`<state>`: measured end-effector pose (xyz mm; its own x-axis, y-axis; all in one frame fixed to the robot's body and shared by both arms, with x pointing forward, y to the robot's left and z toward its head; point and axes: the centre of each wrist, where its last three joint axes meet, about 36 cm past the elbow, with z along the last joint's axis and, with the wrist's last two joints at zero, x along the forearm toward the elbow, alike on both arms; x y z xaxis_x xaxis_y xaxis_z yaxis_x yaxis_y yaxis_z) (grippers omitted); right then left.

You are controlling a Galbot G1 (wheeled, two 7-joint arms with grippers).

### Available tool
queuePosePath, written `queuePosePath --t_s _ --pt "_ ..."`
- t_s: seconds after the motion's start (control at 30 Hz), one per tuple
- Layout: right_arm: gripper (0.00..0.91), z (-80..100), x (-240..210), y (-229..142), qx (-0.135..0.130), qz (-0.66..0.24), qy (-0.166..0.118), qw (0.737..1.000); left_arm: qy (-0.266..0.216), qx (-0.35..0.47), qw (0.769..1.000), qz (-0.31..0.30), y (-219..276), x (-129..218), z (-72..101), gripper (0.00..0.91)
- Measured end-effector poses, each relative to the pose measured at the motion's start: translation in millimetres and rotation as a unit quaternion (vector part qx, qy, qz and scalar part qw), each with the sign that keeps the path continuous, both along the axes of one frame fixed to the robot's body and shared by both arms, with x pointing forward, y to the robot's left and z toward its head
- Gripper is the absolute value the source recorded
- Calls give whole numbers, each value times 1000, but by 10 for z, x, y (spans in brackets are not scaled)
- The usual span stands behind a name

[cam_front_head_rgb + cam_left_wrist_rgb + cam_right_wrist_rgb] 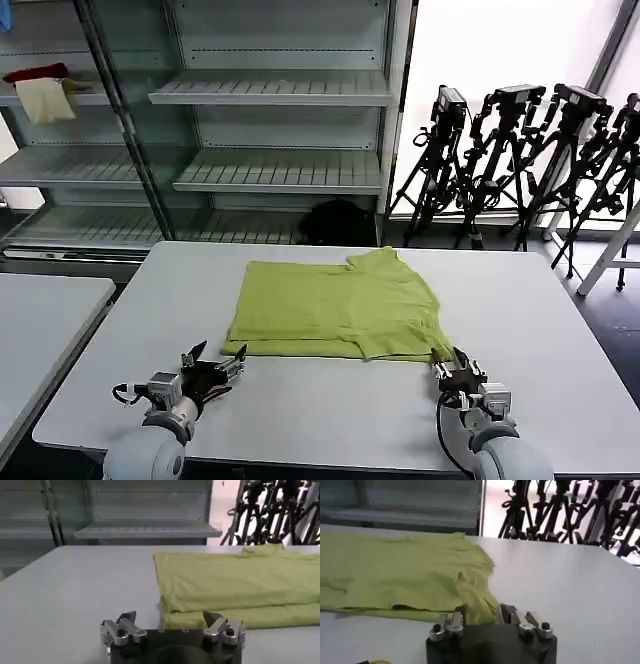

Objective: Fold and organize the clothes.

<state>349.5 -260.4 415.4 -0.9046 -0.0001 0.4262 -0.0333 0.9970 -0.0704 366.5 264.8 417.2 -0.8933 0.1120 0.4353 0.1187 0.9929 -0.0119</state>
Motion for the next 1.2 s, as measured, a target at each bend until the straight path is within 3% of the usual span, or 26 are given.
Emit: queuePosePath --t_s 0.73,1.0,1.2 --pt "0 142 -77 32 4 3 -7 1000 10 -23 999 -33 -41 -71 -33 0" --pt "0 215 -243 83 13 7 -6 1000 -1 -17 999 -34 5 -139 38 0" --pt "0 291 -532 211 21 12 3 1000 -3 -5 999 -40 109 -330 184 0"
